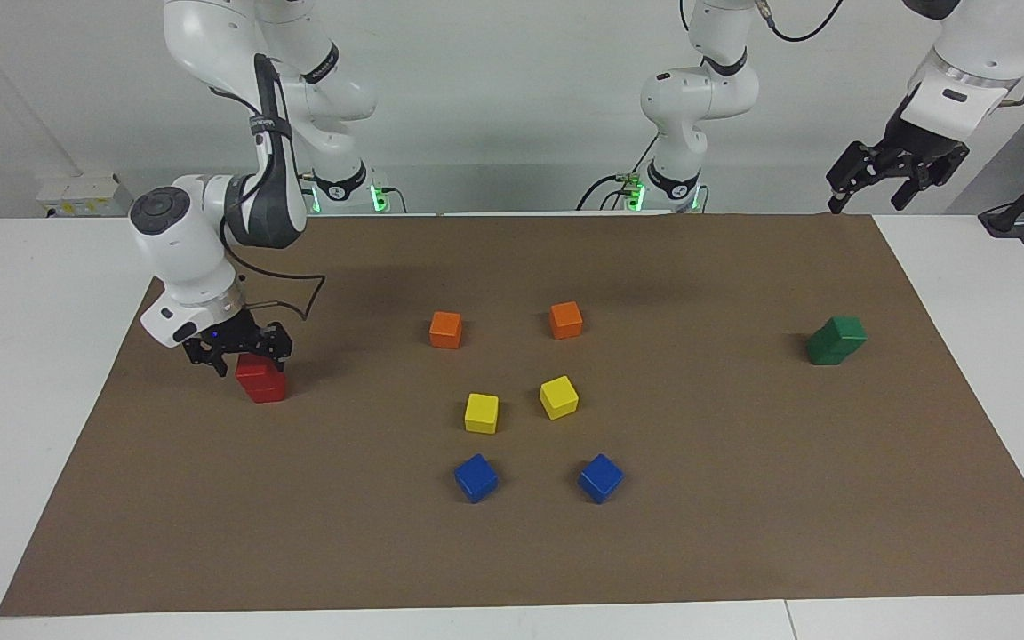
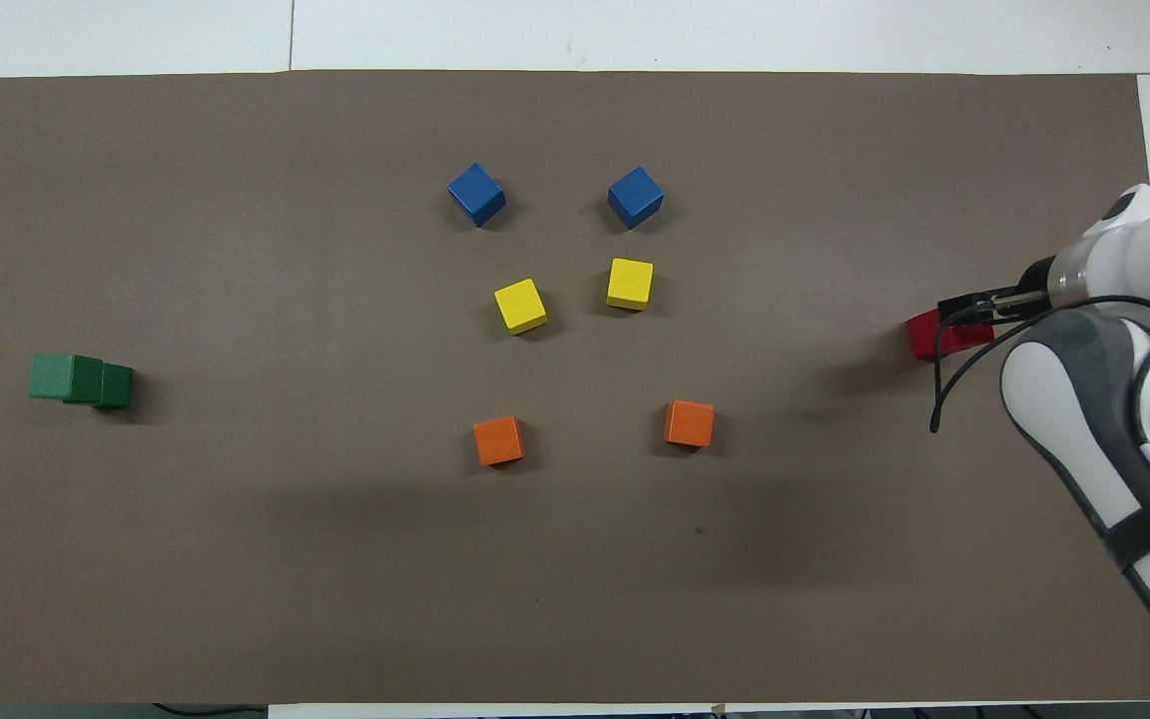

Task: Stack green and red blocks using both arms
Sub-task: 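Open the right gripper and withdraw it from the red stack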

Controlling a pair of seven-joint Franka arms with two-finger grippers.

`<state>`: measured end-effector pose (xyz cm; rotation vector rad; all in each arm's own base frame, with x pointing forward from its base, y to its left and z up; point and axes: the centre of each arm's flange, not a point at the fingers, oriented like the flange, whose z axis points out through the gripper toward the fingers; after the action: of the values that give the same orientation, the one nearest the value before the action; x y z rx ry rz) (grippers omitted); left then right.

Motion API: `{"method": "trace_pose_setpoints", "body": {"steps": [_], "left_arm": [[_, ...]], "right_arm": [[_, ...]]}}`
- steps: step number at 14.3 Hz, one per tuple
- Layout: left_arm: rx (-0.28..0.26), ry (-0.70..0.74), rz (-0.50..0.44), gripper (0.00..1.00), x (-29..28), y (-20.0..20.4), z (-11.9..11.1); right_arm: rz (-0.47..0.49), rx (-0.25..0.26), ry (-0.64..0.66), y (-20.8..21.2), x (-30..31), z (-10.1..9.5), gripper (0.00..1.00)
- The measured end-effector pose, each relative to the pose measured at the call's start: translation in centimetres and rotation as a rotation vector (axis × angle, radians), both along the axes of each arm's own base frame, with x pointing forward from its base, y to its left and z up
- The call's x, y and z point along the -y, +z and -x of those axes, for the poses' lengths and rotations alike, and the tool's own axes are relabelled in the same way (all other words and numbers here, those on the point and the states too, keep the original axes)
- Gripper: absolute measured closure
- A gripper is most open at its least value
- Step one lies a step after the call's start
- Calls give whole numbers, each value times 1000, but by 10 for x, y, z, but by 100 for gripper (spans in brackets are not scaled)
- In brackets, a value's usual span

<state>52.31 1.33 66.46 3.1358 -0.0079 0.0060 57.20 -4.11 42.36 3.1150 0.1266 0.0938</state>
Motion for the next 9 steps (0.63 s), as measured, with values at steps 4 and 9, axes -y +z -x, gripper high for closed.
{"method": "trace_pose_setpoints", "body": {"steps": [4, 9], "left_arm": [[4, 0, 0, 0, 0, 0, 0], [4, 0, 0, 0, 0, 0, 0]], "right_arm": [[6, 25, 17, 101, -14, 30, 0], [7, -33, 22, 182, -22, 64, 0]]}}
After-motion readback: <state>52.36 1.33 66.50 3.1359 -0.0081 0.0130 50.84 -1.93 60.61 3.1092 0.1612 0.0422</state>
